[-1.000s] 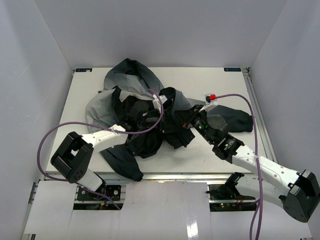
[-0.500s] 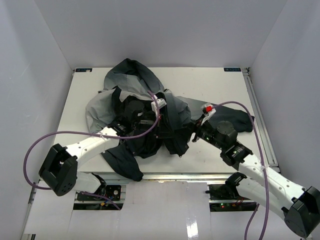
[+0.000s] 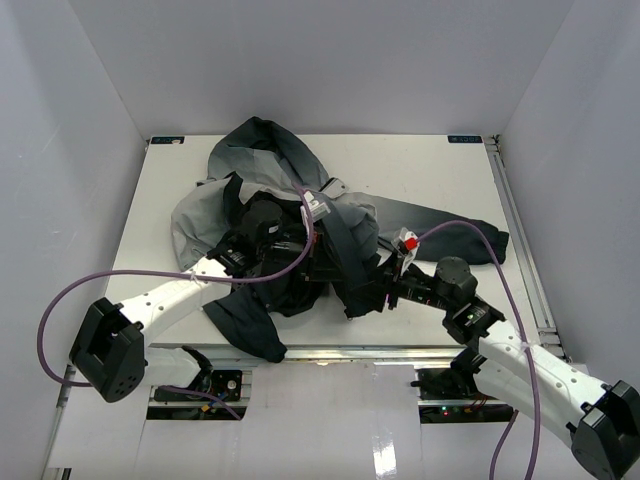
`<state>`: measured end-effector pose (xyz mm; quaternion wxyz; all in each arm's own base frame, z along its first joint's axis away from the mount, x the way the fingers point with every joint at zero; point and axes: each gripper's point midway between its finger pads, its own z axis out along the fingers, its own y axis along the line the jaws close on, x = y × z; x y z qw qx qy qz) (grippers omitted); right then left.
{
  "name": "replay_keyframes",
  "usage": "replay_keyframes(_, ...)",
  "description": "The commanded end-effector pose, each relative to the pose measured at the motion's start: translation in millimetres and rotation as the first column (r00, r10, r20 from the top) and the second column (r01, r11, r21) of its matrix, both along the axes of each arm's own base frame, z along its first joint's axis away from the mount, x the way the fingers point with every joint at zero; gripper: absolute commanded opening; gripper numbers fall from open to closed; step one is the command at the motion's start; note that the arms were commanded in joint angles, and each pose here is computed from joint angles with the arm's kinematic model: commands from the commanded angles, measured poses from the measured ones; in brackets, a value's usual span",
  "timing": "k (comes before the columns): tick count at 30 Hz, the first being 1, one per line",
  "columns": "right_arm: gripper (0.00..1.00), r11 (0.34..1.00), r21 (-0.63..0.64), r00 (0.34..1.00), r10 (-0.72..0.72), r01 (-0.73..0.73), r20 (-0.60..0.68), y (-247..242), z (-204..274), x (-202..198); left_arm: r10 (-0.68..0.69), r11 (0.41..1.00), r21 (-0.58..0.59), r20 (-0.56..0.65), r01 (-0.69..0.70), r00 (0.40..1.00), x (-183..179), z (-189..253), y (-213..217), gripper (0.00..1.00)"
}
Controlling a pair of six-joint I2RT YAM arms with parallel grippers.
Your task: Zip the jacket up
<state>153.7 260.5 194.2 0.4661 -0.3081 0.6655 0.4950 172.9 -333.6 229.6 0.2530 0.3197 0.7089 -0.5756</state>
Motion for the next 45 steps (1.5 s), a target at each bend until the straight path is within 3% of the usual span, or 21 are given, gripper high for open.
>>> replay_keyframes(1,0.52,0.998,0.01,0.998,0.056,-0.056,0.012,1.9,-5.1,-9.0,-0.011,0.998,-0.063,0.091,0.017,0.996,-1.5,26.6,4.3,0.0)
replay_keyframes(12,0.49,0.999,-0.017,0.998,0.029,-0.03,-0.049,-4.9,-22.5,-13.4,0.038,0.999,-0.024,0.095,-0.036,0.995,11.3,24.8,4.9,0.0)
replay_keyframes(17,0.41,1.0,-0.025,0.997,0.005,-0.008,-0.079,-8.4,-28.9,-14.1,0.054,0.998,0.011,0.083,-0.055,0.995,14.0,16.0,6.6,0.0)
replay_keyframes(24,0.38,0.999,-0.035,0.995,0.027,-0.03,-0.092,-6.4,-33.3,-16.4,0.057,0.998,0.023,0.074,-0.059,0.996,16.1,11.5,5.6,0.0)
replay_keyframes(45,0.42,0.995,-0.083,0.994,0.041,-0.05,-0.102,6.7,-38.6,-16.8,0.061,0.997,0.039,0.045,-0.063,0.997,18.9,6.6,3.3,0.0)
